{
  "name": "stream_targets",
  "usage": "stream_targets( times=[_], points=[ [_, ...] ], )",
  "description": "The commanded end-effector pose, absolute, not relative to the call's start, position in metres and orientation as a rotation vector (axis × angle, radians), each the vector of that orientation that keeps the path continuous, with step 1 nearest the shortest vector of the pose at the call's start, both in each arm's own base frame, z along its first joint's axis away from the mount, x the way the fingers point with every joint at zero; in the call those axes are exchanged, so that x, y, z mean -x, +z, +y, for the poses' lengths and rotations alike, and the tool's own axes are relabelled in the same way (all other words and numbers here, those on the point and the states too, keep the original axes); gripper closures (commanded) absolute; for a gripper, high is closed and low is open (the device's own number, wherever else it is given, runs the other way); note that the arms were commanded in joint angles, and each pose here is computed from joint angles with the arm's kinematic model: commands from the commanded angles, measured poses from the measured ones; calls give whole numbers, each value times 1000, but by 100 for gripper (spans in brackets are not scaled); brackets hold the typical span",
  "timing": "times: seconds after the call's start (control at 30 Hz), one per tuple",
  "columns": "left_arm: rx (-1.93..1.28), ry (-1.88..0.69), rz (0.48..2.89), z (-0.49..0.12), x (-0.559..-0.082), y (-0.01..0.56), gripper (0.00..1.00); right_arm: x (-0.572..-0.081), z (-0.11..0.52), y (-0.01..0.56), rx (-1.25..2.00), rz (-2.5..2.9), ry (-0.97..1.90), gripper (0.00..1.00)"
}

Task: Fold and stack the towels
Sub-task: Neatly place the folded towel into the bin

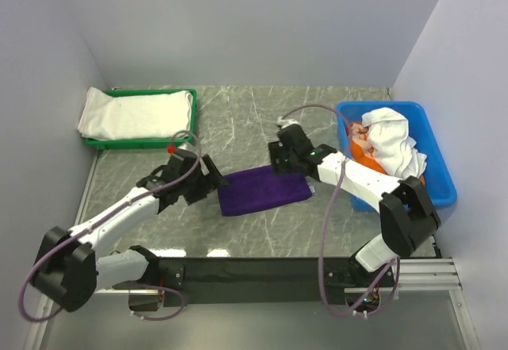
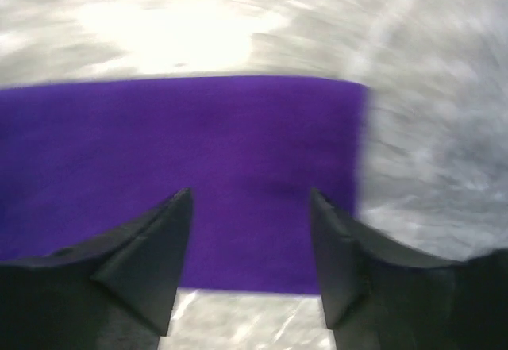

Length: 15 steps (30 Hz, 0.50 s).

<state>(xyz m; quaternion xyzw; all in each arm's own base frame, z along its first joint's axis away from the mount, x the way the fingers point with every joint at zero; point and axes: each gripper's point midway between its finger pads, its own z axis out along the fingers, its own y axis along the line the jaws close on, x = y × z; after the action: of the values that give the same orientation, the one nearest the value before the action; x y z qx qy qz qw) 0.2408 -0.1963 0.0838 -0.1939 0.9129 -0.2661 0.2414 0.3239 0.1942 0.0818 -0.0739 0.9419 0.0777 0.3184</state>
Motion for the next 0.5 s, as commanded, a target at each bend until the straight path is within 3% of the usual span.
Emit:
stream_targets(
  times=[0.0,0.17,0.47],
  points=[
    [565,-573,2401,-155,-262,112,5,-308,240,128,437,2344,248,29],
    [618,-375,2347,-91,-273,123,1,-255,319,134,771,2262,320,22],
    [689,-131,2255,-18,-270,128,1,-199,397,80,1222,2199,282,24]
  ],
)
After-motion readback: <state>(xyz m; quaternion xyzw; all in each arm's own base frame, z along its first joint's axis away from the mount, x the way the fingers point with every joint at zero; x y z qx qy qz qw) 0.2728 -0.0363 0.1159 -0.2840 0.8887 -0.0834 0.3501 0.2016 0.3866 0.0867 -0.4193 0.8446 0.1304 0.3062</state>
